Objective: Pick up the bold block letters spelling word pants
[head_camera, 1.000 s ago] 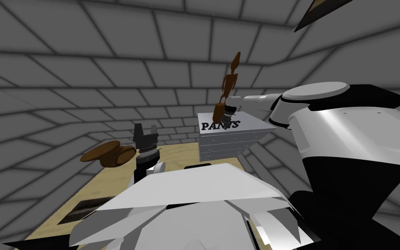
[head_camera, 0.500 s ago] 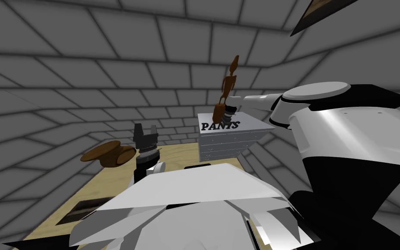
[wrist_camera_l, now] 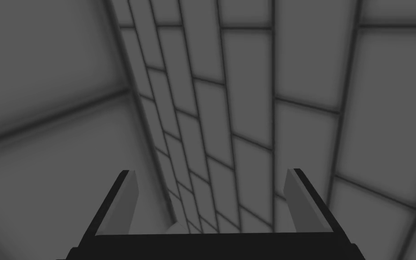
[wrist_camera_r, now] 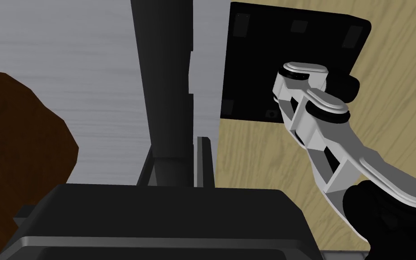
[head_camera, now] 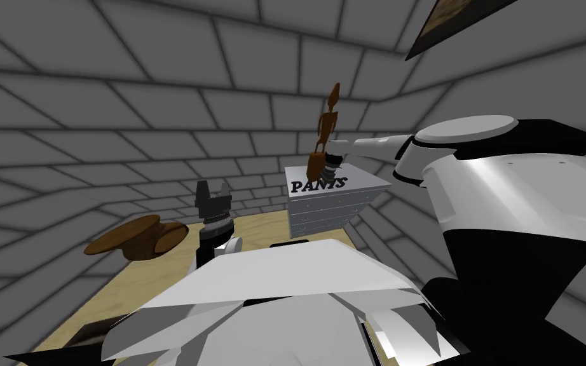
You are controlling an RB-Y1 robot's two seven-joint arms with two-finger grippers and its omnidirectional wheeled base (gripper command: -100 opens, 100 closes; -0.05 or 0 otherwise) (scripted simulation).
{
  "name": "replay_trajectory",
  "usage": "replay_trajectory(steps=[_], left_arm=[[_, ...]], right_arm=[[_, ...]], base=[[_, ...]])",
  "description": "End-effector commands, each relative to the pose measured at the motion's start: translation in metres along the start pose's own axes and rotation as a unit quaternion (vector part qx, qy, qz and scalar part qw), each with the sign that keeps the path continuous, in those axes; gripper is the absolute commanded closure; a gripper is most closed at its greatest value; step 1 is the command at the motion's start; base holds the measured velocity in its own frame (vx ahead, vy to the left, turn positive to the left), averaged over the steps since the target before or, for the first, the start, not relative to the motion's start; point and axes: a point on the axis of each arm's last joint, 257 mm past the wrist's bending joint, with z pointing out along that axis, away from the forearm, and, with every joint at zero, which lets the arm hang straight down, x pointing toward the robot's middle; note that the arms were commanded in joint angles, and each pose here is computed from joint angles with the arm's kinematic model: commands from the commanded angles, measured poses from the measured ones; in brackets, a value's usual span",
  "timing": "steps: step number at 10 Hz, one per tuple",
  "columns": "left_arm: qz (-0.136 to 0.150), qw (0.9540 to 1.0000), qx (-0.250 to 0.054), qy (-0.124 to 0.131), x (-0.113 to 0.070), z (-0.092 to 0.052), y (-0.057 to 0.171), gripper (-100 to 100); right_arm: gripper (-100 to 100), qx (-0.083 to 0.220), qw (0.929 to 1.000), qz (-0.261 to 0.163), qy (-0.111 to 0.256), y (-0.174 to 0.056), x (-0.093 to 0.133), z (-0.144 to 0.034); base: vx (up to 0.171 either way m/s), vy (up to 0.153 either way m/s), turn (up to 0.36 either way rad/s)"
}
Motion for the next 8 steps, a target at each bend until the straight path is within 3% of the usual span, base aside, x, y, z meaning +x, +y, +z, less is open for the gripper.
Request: replay_trajectory(steps=[1, 2, 6, 7, 8], left_arm=[[0.0, 1.0, 0.0, 0.0, 0.0, 0.0, 0.0, 0], [0.0, 1.0, 0.0, 0.0, 0.0, 0.0, 0.0, 0], [0.0, 1.0, 0.0, 0.0, 0.0, 0.0, 0.0, 0], [0.0, 1.0, 0.0, 0.0, 0.0, 0.0, 0.0, 0], [0.0, 1.0, 0.0, 0.0, 0.0, 0.0, 0.0, 0]], right_arm=[[100, 0.0, 0.9998, -0.021, -0.001, 0.002, -0.026, -0.007], [100, 0.0, 0.9998, -0.021, -0.001, 0.002, -0.026, -0.007], [100, -0.001, 0.9985, -0.055, 0.001, 0.011, -0.064, -0.015], [100, 0.0, 0.9987, -0.05, 0.0, 0.009, -0.058, -0.014], [0, 0.0, 0.9987, -0.051, 0.0, 0.009, -0.059, -0.014]], base=[[0.091, -0.025, -0.313], [0.083, -0.008, -0.109], [0.065, -0.013, -0.147], [0.029, -0.009, -0.025], [0.0, 0.0, 0.0]])
